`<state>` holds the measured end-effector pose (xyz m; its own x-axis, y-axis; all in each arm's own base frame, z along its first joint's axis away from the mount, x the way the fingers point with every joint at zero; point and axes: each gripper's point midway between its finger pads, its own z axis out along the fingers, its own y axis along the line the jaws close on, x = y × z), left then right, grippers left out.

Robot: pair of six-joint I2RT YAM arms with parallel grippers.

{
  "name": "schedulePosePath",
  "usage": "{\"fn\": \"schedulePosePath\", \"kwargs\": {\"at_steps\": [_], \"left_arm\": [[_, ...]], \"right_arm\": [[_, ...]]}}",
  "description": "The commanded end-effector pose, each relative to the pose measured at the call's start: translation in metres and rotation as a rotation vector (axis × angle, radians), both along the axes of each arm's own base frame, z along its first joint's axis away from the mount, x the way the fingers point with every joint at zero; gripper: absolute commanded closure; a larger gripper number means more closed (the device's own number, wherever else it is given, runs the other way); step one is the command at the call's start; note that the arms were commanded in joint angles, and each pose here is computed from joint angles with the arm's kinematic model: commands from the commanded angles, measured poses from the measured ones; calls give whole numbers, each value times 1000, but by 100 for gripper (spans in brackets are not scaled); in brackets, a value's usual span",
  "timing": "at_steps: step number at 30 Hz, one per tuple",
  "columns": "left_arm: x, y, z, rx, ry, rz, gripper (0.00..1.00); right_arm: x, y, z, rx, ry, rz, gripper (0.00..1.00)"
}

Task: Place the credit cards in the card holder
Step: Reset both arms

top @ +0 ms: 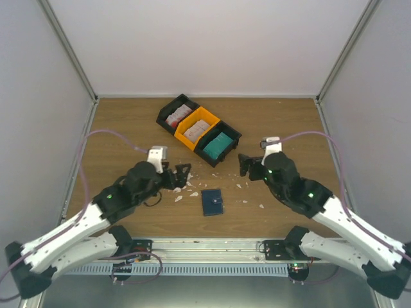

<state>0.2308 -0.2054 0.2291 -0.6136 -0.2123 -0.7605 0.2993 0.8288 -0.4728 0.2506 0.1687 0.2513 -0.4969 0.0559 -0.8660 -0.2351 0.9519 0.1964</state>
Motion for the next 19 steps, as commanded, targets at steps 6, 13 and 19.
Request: {"fn": "schedulePosePath", "kwargs": {"at_steps": [6, 13, 19], "left_arm": [[-27, 100, 112, -37, -327, 234, 1], [-54, 145, 152, -93, -436, 303, 1], [-59, 158, 156, -81, -445, 338, 1]], "right_arm": [[-33, -98, 92, -3, -223, -243, 0], [-60, -139, 126, 105, -326, -311, 0], [-64, -143, 124, 122, -326, -318, 0]]}}
